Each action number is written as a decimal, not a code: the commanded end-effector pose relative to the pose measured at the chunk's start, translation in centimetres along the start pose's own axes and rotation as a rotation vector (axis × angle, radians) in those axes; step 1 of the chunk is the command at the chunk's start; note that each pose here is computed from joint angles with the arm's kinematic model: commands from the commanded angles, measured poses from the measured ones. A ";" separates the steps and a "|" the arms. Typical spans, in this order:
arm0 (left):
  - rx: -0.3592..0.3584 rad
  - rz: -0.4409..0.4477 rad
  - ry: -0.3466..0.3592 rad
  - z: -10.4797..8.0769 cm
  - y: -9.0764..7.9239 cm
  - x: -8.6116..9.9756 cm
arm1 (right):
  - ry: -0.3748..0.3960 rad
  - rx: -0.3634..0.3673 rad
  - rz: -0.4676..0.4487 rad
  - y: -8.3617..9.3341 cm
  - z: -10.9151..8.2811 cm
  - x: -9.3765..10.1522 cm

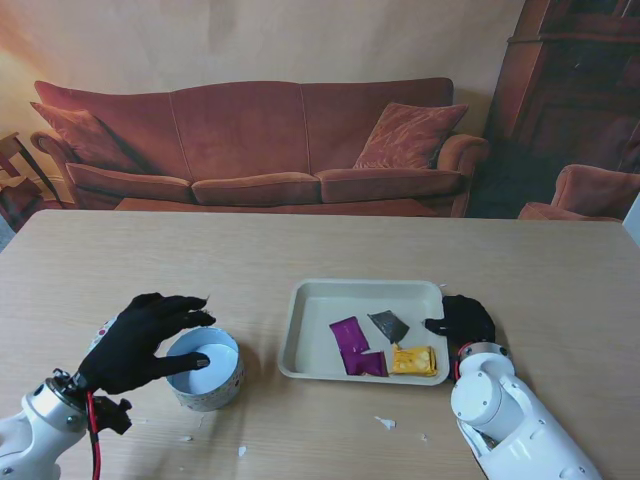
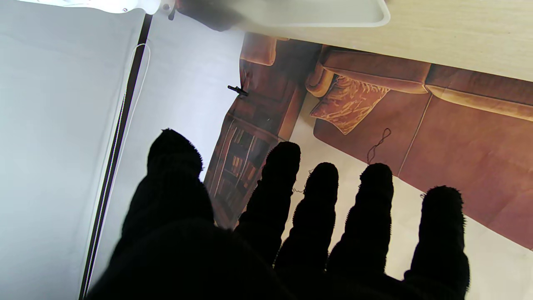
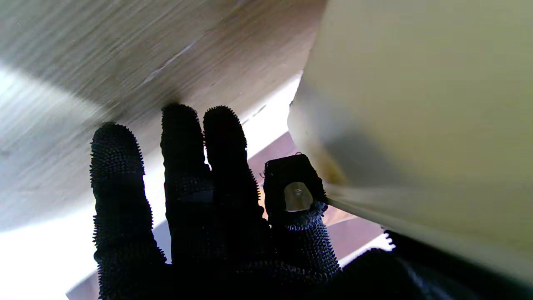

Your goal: Pour cookies into a cookie box

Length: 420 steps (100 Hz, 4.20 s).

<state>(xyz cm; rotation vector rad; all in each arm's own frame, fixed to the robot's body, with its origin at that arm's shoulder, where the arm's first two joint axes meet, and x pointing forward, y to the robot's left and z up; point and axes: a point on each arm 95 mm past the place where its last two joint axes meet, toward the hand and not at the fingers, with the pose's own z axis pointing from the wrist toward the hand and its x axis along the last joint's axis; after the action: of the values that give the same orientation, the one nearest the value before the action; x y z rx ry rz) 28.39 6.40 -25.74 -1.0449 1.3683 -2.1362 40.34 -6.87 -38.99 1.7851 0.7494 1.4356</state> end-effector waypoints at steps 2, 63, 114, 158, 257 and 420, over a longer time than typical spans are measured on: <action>-0.011 -0.009 -0.007 -0.1 0.3 0.1 | -0.020 0.061 0.043 -2.3 -1.2 -0.4; 0.017 -0.027 -0.020 -0.1 0.2 -0.1 | -0.030 -0.053 0.417 -2.1 -2.3 0.7; 0.020 -0.035 -0.031 0.0 0.3 -0.2 | 0.046 -0.134 0.514 -1.3 -3.2 1.1; 0.028 -0.033 -0.027 0.0 0.2 -0.2 | 0.150 -0.219 0.564 0.6 -4.3 2.3; 0.071 -0.009 -0.019 -0.5 -0.6 -0.3 | 0.280 -0.282 0.754 3.7 -7.6 7.4; 0.141 -0.001 -0.011 -1.3 -1.3 -0.5 | 0.636 -0.099 0.582 0.7 -2.7 19.9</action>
<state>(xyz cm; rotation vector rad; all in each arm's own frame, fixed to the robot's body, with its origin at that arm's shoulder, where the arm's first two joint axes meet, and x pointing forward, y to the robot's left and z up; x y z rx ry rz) 27.95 8.19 -25.03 -0.9958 1.1828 -2.1908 41.58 8.46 -27.67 1.5518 0.4647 2.4125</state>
